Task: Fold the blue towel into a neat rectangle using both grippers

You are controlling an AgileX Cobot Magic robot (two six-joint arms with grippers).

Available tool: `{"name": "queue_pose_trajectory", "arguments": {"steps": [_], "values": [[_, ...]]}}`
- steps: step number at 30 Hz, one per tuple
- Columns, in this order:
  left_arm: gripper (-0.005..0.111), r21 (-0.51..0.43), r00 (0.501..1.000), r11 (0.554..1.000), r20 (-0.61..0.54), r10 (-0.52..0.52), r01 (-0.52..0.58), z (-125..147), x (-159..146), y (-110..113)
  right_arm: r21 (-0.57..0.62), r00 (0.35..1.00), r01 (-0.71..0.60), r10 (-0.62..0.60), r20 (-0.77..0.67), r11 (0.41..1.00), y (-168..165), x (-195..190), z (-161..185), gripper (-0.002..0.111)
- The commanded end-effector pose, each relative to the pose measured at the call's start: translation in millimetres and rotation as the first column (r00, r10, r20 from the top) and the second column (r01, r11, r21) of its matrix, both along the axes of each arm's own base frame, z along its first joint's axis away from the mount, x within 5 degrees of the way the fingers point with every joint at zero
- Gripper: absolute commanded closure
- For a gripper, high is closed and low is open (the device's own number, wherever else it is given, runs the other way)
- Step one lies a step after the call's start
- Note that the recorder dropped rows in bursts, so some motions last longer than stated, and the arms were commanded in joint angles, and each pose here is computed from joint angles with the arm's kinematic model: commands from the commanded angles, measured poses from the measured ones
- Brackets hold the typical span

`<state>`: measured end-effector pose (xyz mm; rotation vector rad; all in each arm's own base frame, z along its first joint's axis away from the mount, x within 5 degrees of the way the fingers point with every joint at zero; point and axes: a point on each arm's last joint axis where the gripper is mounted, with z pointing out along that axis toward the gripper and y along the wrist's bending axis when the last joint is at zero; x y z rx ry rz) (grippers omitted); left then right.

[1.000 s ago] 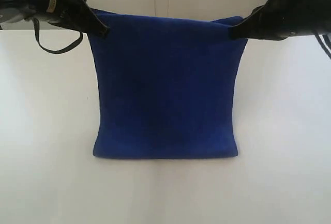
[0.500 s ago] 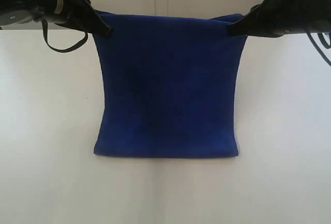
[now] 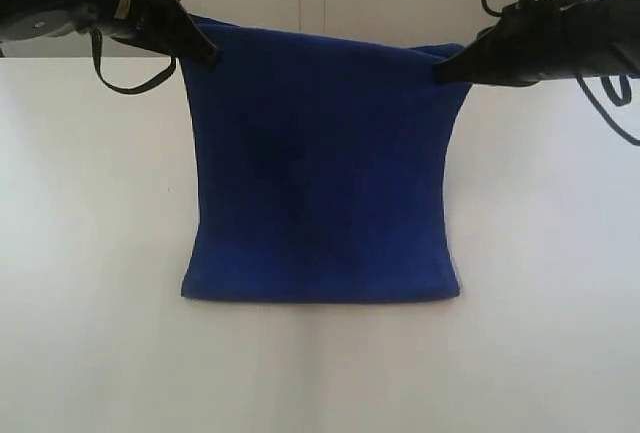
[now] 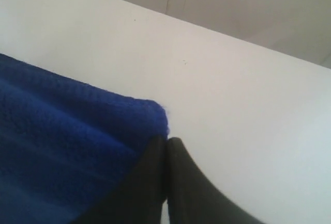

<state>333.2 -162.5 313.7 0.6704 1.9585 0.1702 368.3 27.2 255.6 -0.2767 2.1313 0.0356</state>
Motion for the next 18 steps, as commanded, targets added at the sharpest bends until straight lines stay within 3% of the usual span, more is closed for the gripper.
{"name": "queue_pose_trajectory", "arguments": {"steps": [1,18], "values": [[0.107,0.034,0.999,0.998,-0.003,0.047,-0.047,-2.6,8.4,13.6,-0.025,0.999,0.015,-0.014,0.05,1.0,-2.4,6.1,7.4,0.108],[0.107,0.017,0.999,0.999,0.024,0.049,-0.049,6.1,15.4,12.5,-0.03,0.998,0.022,-0.021,0.054,0.999,-2.8,13.7,4.3,0.108]]}}
